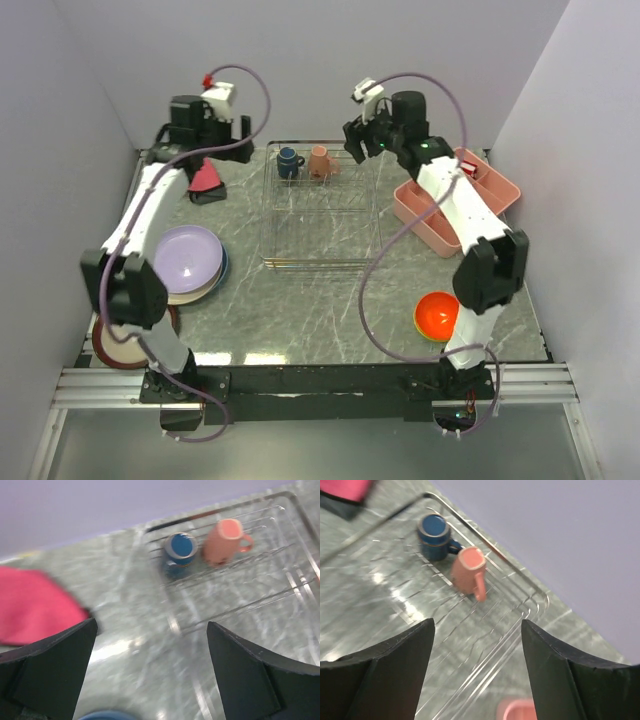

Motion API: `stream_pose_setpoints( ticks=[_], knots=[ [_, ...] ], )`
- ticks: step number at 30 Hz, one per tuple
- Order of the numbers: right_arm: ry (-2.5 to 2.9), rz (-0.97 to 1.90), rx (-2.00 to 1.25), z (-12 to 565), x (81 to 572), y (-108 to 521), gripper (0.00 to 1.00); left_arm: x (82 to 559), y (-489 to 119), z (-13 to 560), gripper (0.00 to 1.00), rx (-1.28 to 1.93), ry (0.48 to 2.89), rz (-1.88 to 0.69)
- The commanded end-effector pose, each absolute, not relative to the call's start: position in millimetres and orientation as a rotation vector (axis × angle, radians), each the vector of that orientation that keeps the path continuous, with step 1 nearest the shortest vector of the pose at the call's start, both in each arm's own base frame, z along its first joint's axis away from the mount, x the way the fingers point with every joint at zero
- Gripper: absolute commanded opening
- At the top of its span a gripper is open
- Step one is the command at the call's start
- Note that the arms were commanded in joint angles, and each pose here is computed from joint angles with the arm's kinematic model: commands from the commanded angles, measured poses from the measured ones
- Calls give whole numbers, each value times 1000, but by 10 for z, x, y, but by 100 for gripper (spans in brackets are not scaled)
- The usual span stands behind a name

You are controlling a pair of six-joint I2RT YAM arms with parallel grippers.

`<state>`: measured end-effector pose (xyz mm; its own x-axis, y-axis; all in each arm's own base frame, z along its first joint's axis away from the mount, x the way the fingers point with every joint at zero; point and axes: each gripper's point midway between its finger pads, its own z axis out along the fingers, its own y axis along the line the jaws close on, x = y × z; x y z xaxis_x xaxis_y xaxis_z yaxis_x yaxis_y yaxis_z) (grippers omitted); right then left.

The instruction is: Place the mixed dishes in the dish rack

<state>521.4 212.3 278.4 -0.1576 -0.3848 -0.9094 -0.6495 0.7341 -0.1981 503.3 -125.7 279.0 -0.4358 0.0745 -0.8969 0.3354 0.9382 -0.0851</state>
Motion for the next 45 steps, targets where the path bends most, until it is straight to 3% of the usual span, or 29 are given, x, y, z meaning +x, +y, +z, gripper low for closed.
stream_pose_setpoints(
  ticks=[1,7,14,18,20,31,45],
  knots=[
    [1954,388,-768,2849,4583,1987,78,4488,-633,2847,98,383,2094,-105],
    [2063,287,-800,2548,3853,1568,82,3919,-242,2495,98,505,2148,82],
    [2323,248,-716,2175,3177,574,79,3518,-672,2190,98,677,2142,-66],
    [2407,189,-700,2047,2939,253,80,3507,-499,1865,98,593,2277,11],
    [2437,202,-715,2006,2827,243,80,3446,-416,1696,93,633,2338,28],
    [2682,207,-908,1567,2045,-109,78,3415,-421,1583,92,689,2360,1],
    [2851,206,-1106,1145,1797,-322,74,3551,-516,1587,91,640,2390,-67]
  ],
)
